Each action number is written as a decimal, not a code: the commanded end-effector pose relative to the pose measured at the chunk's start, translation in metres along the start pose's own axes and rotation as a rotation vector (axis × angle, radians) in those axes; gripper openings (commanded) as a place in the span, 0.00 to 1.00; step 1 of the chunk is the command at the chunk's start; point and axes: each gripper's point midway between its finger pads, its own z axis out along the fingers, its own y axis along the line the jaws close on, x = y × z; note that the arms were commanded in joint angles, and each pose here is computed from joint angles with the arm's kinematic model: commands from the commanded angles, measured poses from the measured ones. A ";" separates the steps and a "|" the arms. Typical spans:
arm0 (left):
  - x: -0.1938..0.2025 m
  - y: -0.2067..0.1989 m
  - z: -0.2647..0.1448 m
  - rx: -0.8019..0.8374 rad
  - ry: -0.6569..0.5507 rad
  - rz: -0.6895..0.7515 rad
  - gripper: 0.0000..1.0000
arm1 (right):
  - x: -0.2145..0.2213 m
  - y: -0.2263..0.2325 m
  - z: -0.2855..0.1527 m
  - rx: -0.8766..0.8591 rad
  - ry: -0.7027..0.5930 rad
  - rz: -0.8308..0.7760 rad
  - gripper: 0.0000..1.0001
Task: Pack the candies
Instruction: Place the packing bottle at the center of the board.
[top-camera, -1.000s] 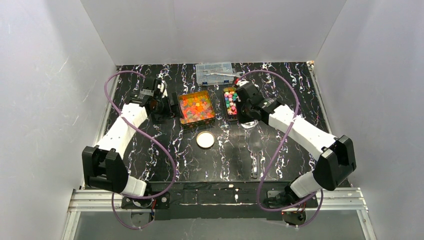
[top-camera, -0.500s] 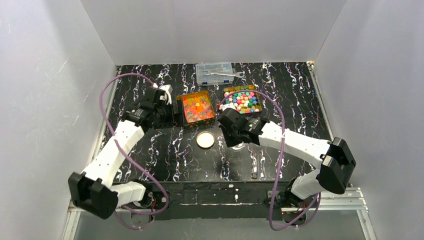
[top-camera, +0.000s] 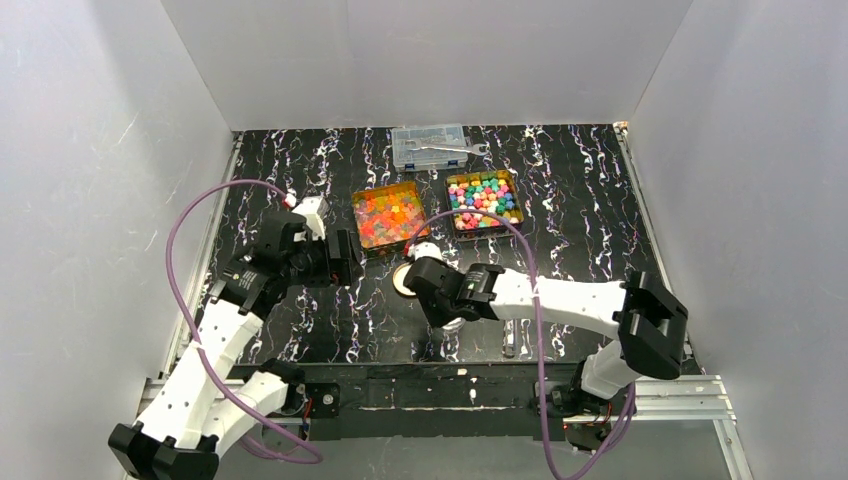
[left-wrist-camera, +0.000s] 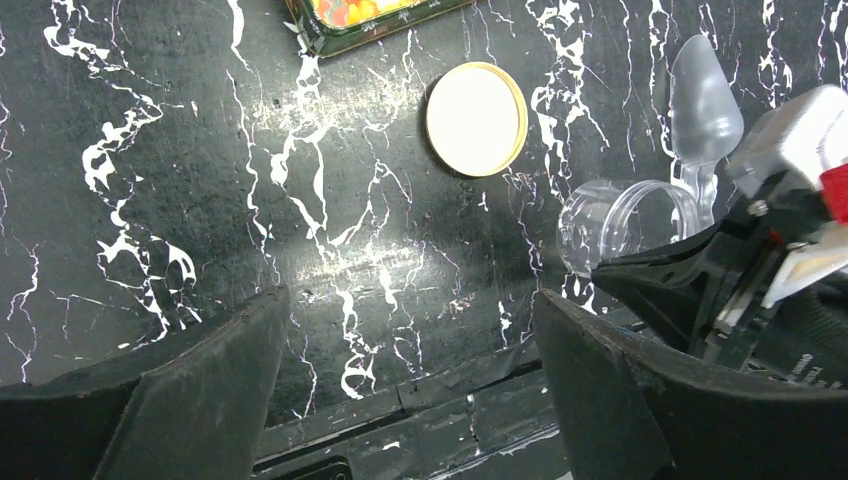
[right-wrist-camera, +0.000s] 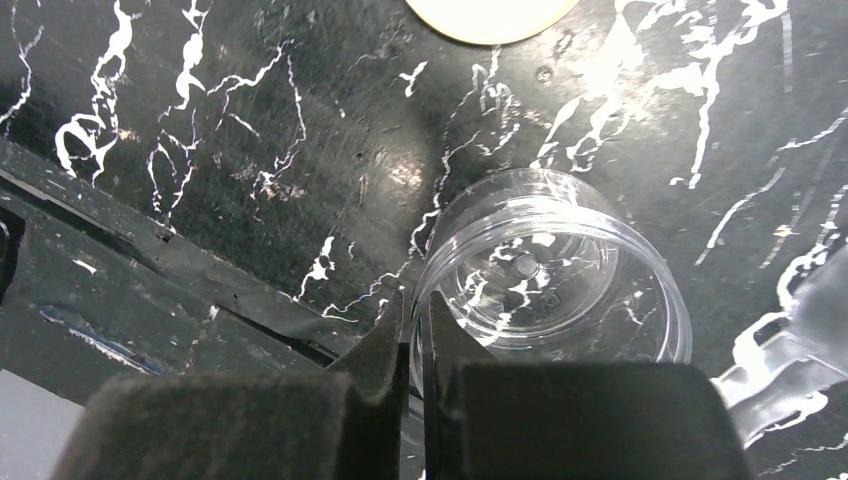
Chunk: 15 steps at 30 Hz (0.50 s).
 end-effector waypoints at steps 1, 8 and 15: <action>0.008 0.004 -0.002 -0.001 -0.010 0.018 0.91 | -0.001 0.014 0.010 -0.001 -0.031 0.017 0.01; 0.018 0.013 0.000 -0.027 -0.013 0.018 0.94 | 0.013 0.015 0.025 0.007 0.004 0.007 0.02; 0.018 0.020 -0.003 -0.063 -0.026 0.019 0.95 | 0.020 0.019 0.033 -0.003 0.022 0.006 0.09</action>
